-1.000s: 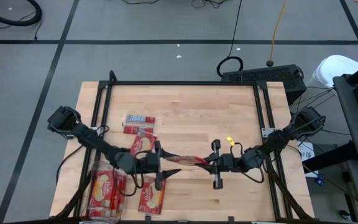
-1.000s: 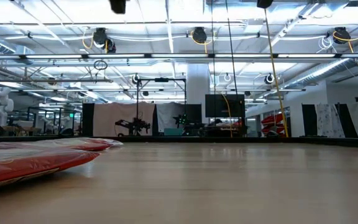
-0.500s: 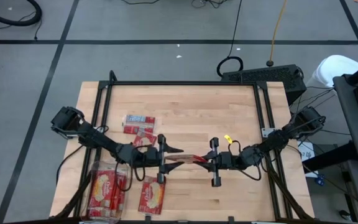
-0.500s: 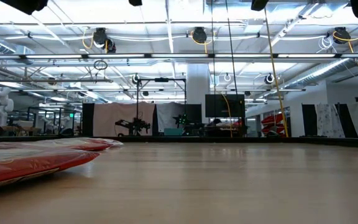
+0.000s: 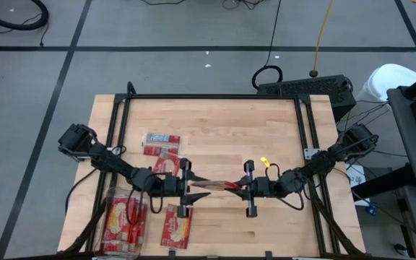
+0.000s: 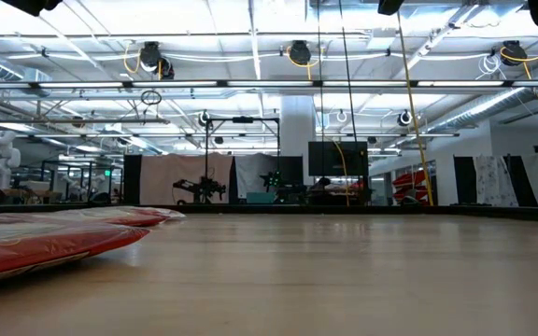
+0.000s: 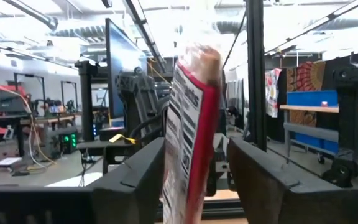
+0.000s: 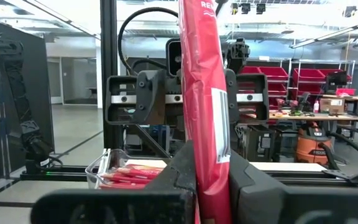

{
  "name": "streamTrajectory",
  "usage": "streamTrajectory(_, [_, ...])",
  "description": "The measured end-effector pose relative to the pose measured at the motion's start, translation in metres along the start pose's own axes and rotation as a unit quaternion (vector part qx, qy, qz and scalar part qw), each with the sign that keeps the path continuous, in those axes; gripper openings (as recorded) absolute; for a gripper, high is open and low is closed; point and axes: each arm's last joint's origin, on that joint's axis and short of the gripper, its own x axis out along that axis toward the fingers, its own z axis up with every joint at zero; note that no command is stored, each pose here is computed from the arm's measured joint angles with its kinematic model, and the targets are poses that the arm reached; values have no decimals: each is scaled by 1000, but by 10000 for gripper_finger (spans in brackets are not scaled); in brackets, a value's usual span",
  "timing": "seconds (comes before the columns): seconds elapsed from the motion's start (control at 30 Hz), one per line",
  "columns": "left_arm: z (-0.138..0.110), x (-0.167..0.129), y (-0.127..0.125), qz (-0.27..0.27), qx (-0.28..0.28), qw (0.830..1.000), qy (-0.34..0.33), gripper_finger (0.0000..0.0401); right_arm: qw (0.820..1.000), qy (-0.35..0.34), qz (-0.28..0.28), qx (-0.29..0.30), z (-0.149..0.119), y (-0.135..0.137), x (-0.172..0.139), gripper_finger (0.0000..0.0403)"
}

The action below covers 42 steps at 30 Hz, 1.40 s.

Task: Sort popcorn bags into baskets
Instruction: Put the popcorn bag into the transparent bin

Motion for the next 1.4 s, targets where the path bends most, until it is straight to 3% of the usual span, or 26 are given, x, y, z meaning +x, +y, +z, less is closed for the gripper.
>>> streamTrajectory(0.1, [0, -1, -1, -2, 16, 1000, 1, 139, 1000, 2, -1, 0, 0, 0, 0, 13])
streamTrajectory(0.3, [-1, 0, -3, -24, 25, 999, 2, 19, 1000, 3, 1, 0, -1, 0, 0, 22])
streamTrajectory(0.4, [0, -1, -2, -25, -3, 1000, 7, 23, 1000, 18, 2, -5, -3, 1, 0, 46])
streamTrajectory(0.53, [15, -6, 3, -34, -48, 996, 68, 24, 998, 53, -15, -3, -10, 3, -2, 94])
streamTrajectory(0.8, [59, -38, 18, -14, -170, 968, 185, 16, 991, 127, -16, -26, -26, 3, -5, 171])
streamTrajectory(1.07, [82, -72, 23, 28, -347, 901, 259, 16, 978, 204, -12, -48, -42, 2, -11, 180])
streamTrajectory(1.2, [86, -89, 19, 35, -449, 837, 311, 16, 971, 236, -15, -41, -48, 1, -14, 174])
streamTrajectory(1.4, [90, -117, 11, 47, -529, 746, 402, 25, 967, 254, -3, -39, -52, 1, -16, 172])
